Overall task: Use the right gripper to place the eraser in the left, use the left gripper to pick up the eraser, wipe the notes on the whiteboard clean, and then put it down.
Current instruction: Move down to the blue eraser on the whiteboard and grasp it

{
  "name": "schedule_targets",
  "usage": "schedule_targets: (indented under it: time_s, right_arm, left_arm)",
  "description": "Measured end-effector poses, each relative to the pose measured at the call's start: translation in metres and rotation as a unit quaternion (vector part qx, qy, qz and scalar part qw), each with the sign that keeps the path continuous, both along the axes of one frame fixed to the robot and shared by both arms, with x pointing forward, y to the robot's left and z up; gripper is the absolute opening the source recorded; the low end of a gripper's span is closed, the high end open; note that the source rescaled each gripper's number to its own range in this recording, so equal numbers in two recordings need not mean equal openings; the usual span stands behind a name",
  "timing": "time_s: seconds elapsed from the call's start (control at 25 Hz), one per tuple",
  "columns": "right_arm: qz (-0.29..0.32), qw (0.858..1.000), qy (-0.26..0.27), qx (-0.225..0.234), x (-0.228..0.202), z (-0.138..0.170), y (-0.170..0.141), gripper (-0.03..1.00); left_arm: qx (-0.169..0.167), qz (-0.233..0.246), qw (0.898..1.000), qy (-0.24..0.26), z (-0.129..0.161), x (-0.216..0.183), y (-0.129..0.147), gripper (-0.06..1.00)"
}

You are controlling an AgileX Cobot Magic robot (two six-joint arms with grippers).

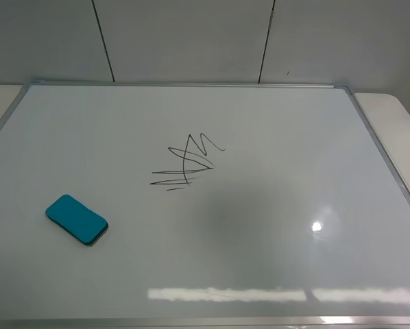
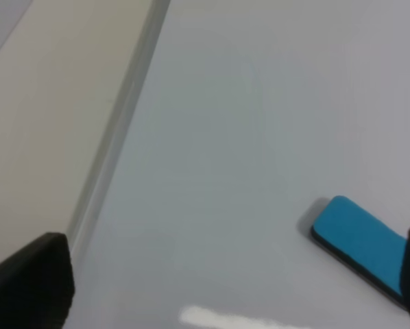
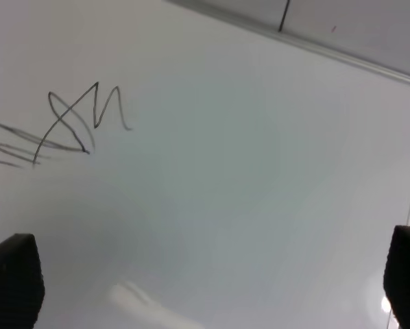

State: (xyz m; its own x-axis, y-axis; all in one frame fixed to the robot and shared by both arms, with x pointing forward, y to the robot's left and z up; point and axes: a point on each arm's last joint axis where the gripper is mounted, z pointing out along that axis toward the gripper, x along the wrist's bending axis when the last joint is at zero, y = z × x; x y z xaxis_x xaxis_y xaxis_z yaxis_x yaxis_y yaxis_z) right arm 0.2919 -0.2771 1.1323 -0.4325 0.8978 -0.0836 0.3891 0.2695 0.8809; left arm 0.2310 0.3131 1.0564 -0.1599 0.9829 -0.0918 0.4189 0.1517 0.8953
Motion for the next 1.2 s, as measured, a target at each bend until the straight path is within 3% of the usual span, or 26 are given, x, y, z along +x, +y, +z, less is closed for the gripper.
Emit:
schedule_targets:
  time_s: [0.24,0.4,0.56,1.2]
  right_arm:
    - [-0.097,0.992,-0.066,0.047,-0.058,-0.053,-0.027,1.0]
    - [-0.149,0.988,-0.011,0.031,-0.058,-0.073,-0.026,1.0]
    - [-0.191,0.981,-0.004,0.033,-0.06,-0.077,-0.025,1.0]
    - [-0.208,0.978,-0.005,0.011,-0.059,-0.079,-0.027,1.0]
  left_arm:
    - [0.0,0.0,1.0,0.0,0.0,0.0,0.0,0.92]
    - [0.0,0.0,1.0,0.0,0.0,0.0,0.0,0.92]
    - [0.0,0.0,1.0,0.0,0.0,0.0,0.0,0.92]
    - [0.0,0.0,1.0,0.0,0.0,0.0,0.0,0.92]
